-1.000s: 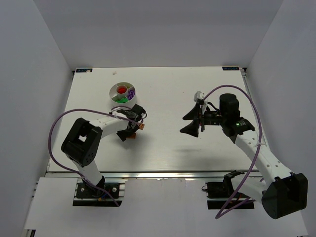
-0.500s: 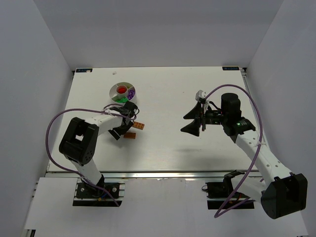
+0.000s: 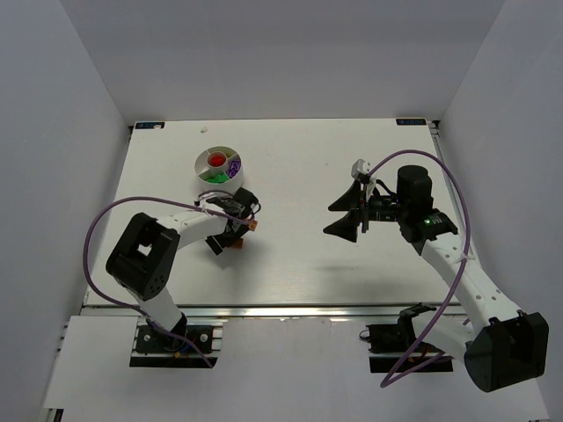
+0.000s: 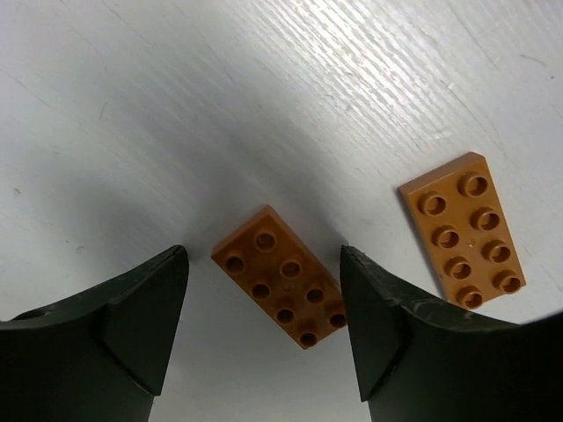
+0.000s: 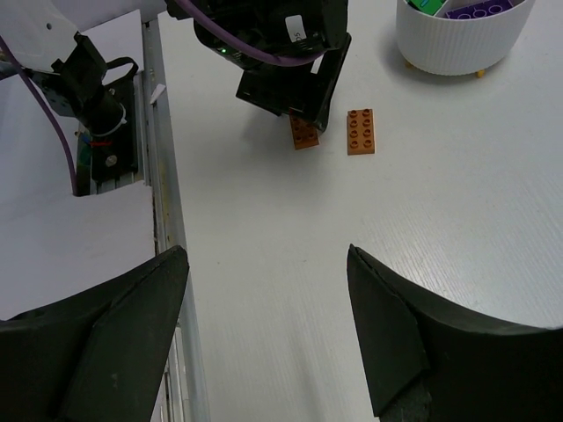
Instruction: Sort the legos into containers by color
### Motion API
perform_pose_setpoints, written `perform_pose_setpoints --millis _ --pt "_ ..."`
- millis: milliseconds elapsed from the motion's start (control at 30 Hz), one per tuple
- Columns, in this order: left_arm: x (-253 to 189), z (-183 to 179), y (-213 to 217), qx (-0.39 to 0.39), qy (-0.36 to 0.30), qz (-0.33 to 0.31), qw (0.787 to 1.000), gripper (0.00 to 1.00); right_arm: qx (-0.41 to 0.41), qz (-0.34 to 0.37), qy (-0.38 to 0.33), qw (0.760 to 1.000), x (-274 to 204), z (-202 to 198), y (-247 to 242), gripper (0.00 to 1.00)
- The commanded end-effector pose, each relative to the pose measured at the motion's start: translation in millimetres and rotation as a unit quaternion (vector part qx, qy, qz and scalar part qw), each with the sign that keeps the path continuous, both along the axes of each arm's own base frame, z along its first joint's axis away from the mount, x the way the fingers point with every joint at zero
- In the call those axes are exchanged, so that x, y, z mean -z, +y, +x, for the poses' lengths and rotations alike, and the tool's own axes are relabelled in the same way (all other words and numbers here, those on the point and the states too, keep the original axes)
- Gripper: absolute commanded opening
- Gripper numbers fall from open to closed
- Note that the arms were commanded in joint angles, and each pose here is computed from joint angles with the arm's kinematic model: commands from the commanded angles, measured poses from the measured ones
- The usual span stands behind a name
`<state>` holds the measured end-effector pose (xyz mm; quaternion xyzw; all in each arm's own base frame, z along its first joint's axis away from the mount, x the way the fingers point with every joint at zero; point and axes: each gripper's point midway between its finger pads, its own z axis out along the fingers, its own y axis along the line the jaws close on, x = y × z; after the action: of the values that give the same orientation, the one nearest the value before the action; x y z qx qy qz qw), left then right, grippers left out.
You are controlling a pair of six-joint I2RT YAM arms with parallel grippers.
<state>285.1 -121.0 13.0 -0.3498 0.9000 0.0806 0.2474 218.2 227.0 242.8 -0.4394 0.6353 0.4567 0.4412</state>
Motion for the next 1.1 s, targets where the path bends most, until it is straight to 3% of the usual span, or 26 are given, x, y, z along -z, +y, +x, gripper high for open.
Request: perform_pose_setpoints --millis 0,200,433,633,767,933,1067 --pt "20 -13 -14 -0.005 0.033 -0.027 0.999 0.78 -0.008 0.014 -0.020 1.000 -11 -3 -1 0.78" --pt "19 -11 -27 0.003 0.022 -0.043 0.999 0.73 -0.008 0.014 -0.018 1.000 -10 -2 -1 0.78" --pt "13 -10 -34 0.011 0.003 -0.071 0.997 0.53 -0.008 0.014 -0.015 1.000 -9 -1 -1 0.78" --pt "-7 1 -24 0.027 -0.023 -0.034 0.999 0.38 -0.008 0.015 -0.016 1.000 -10 -1 -1 0.78" --pt "-24 10 -14 0.054 -0.046 0.001 0.997 0.20 -0.008 0.016 -0.014 1.000 -11 -2 -2 0.78" --pt "-41 15 -11 0.097 -0.074 0.008 0.992 0.09 -0.008 0.019 -0.014 1.000 -12 -2 -4 0.78" --pt "-73 24 -11 0.179 -0.115 0.030 0.977 0.05 -0.009 0.021 -0.014 1.000 -14 -3 -4 0.78"
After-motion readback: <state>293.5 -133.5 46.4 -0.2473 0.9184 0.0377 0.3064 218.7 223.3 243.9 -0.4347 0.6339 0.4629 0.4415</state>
